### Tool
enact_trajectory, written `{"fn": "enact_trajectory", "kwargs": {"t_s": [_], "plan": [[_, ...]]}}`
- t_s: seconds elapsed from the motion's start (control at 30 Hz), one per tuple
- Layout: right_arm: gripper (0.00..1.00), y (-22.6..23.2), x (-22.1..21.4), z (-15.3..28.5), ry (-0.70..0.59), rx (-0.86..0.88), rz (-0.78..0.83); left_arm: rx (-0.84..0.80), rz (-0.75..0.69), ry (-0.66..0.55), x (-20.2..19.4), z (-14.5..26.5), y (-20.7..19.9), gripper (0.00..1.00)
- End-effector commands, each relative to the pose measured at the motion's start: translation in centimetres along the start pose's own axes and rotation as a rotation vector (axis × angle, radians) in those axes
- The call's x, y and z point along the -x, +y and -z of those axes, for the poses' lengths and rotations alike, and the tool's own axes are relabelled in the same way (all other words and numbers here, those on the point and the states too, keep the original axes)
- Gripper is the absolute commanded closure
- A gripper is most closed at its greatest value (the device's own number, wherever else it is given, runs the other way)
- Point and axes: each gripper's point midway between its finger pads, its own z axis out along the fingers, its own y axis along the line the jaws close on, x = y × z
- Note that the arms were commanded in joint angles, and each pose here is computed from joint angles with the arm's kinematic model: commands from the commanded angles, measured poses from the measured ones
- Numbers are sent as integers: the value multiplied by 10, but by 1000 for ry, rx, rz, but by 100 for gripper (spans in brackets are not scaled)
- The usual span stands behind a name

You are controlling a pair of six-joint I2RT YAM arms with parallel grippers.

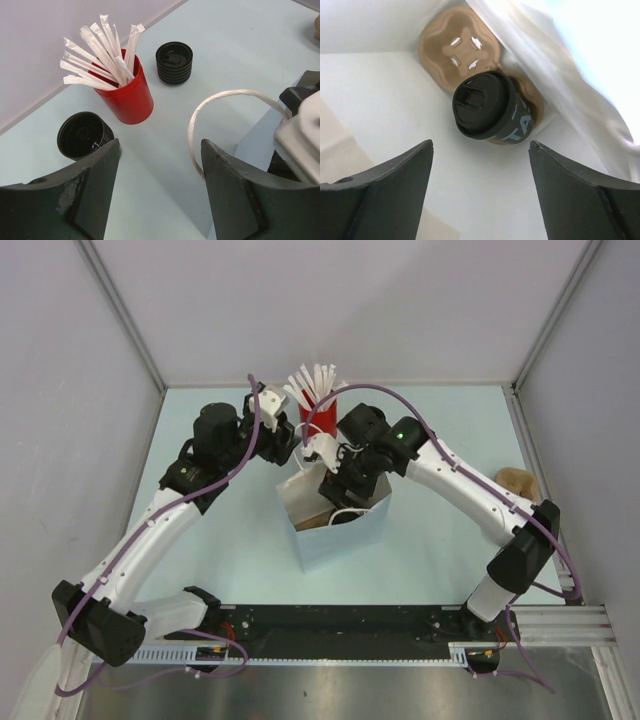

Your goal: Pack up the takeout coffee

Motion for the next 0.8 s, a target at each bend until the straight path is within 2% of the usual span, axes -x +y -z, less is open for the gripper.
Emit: {"fn": "enact_trajectory", "kwargs": {"t_s": [0.0, 0.1, 0.3, 0.47, 0.77], "plan": [[16, 10, 21, 33, -98, -3, 68, -11, 4, -59, 16, 8, -2, 26], [13, 13, 29, 45, -140, -5, 95, -14, 2, -61, 17, 8, -2, 19], [8, 22, 40, 62, -201, 12, 130, -25, 1, -63, 17, 8, -4, 14], [3, 29, 53, 87, -272, 9, 168, -25, -7, -76, 23, 12, -4, 1], [0, 18, 62, 138, -401, -84, 193, 0, -42, -124, 43, 28, 0, 0]]}}
